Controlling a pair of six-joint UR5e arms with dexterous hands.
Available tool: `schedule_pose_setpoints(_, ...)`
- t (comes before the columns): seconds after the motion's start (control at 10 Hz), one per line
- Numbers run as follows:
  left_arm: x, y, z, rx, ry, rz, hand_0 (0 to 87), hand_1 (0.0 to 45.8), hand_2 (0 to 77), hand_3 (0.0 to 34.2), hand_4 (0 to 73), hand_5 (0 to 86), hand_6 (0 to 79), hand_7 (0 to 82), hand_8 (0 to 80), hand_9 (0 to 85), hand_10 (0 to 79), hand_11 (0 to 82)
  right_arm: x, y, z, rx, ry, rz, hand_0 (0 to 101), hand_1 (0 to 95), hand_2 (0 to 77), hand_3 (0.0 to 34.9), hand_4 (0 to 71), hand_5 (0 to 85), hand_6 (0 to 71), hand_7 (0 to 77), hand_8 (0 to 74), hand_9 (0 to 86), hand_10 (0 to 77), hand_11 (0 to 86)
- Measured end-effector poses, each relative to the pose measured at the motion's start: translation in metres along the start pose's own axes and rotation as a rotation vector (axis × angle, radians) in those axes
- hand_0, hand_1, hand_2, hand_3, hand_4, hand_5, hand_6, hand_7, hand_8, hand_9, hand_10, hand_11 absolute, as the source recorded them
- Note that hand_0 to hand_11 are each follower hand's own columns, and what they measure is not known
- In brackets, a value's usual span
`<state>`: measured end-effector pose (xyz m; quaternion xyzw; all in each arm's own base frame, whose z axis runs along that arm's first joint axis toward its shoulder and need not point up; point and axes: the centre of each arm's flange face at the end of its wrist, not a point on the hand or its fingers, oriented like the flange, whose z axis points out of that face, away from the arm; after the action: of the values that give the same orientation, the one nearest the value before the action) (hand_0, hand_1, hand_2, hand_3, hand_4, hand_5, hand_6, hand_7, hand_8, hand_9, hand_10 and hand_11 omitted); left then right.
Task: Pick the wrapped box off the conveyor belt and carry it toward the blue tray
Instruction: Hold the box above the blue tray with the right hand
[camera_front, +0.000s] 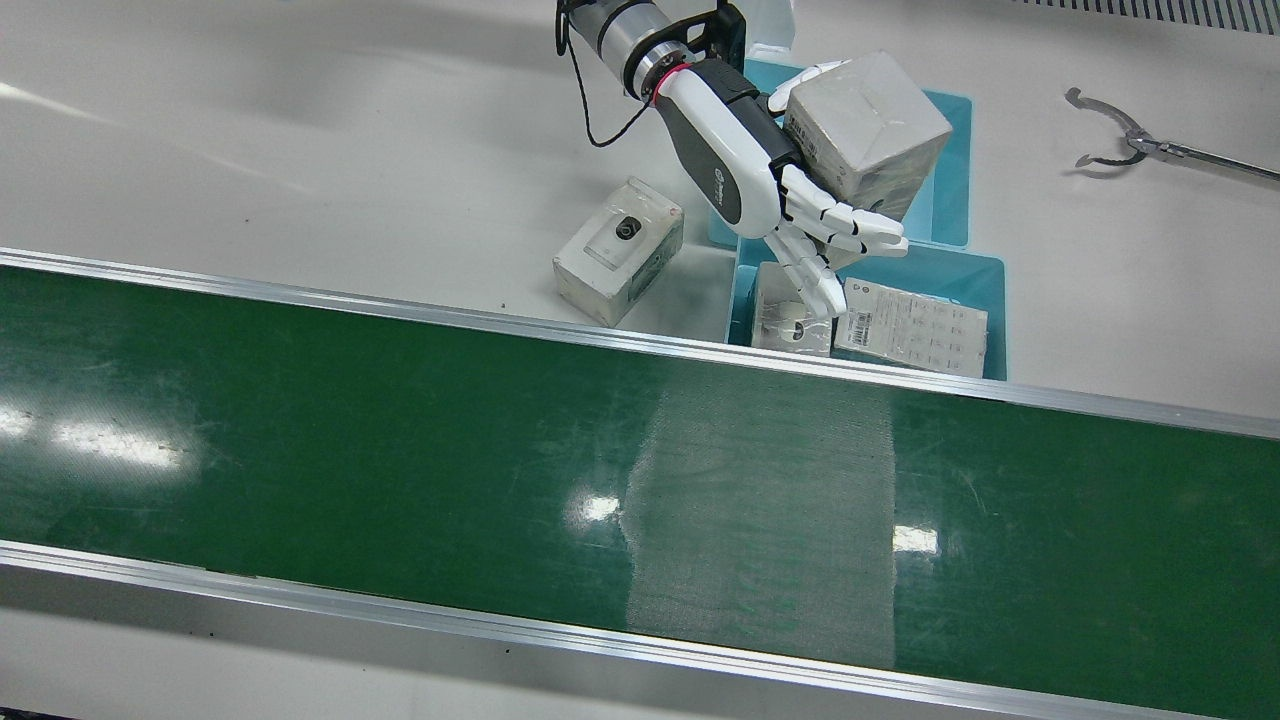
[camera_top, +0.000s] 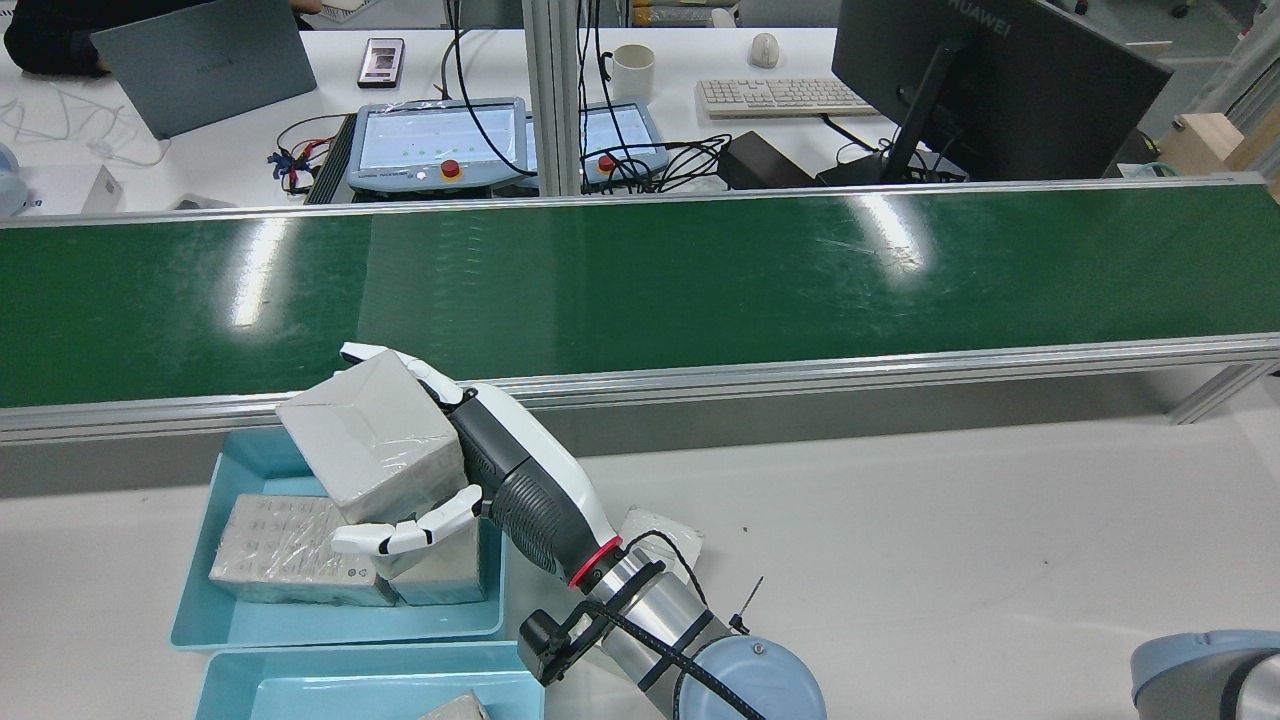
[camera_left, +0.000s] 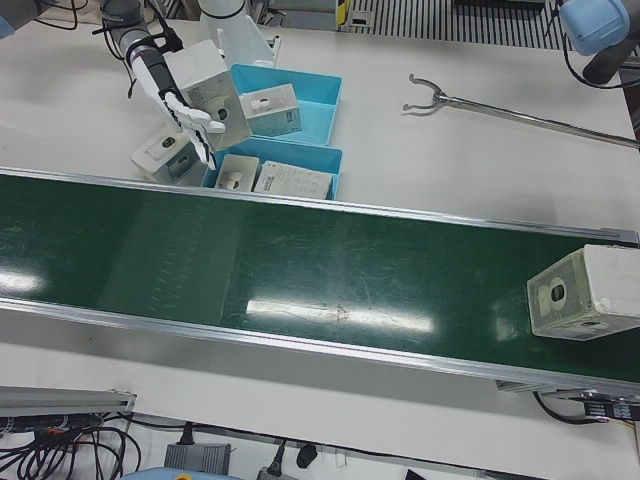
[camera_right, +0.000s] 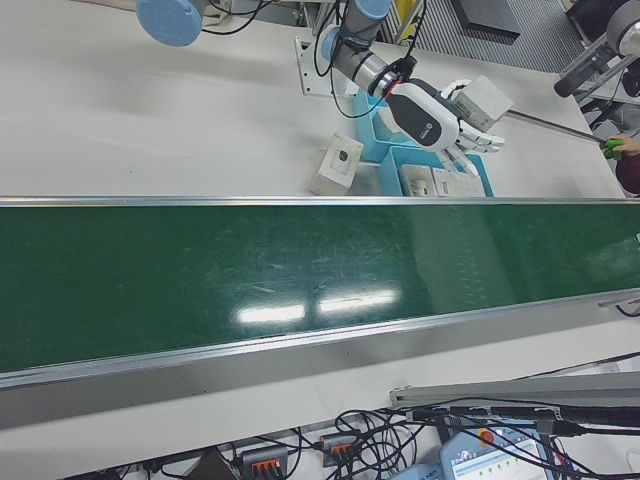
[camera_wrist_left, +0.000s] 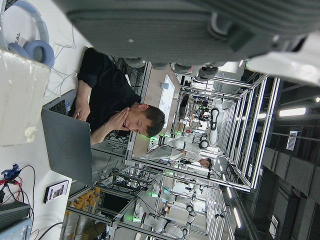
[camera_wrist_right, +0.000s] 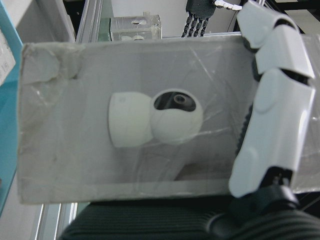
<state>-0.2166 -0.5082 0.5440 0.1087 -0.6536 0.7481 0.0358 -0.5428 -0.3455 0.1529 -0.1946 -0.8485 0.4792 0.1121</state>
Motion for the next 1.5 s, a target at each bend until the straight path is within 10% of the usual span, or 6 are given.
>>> schedule_pose_setpoints(1.1,0.000,0.000,0.000,0.000,0.000,0.000,0.0,0.0,0.5,0.0,0.0,1.1,0.0,0.0,0.0,0.0,0.0,0.0,-0.013,0.013,-0.006,-0.023,-0.011,0.024,47,26.2,20.7,22.9,4.4,17.5,5.4,17.5,0.0,2.2,1.6,4.4)
schedule_pose_setpoints(1.2,0.000,0.000,0.000,0.000,0.000,0.000,0.0,0.0,0.5,0.0,0.0,1.1,0.0,0.0,0.0,0.0,0.0,0.0,-0.014,0.014,-0.006,-0.025,-0.012,0.026,45,27.8,17.5,27.6,1.1,0.0,0.0,1.1,0.0,1.6,0.0,1.6)
schedule_pose_setpoints(1.3,0.000,0.000,0.000,0.000,0.000,0.000,0.0,0.0,1.1,0.0,0.0,1.1,0.0,0.5,0.0,0.0,0.0,0.0,-0.015,0.015,-0.006,-0.027,-0.013,0.028,45,27.8,17.5,27.6,1.1,0.0,0.0,1.1,0.0,1.6,0.0,1.6)
schedule_pose_setpoints(1.4,0.000,0.000,0.000,0.000,0.000,0.000,0.0,0.0,0.5,0.0,0.0,1.1,0.0,0.0,0.0,0.0,0.5,0.0,-0.015,0.016,-0.007,-0.028,-0.013,0.029,47,6.0,6.0,29.3,0.0,0.5,0.0,5.5,0.0,1.6,0.0,1.6)
schedule_pose_setpoints(1.5,0.000,0.000,0.000,0.000,0.000,0.000,0.0,0.0,0.5,0.0,0.0,1.1,0.0,0.5,0.0,0.0,0.5,0.0,-0.015,0.016,-0.007,-0.028,-0.013,0.029,47,6.0,6.0,29.3,0.0,0.5,0.0,5.5,0.0,1.6,0.0,1.6)
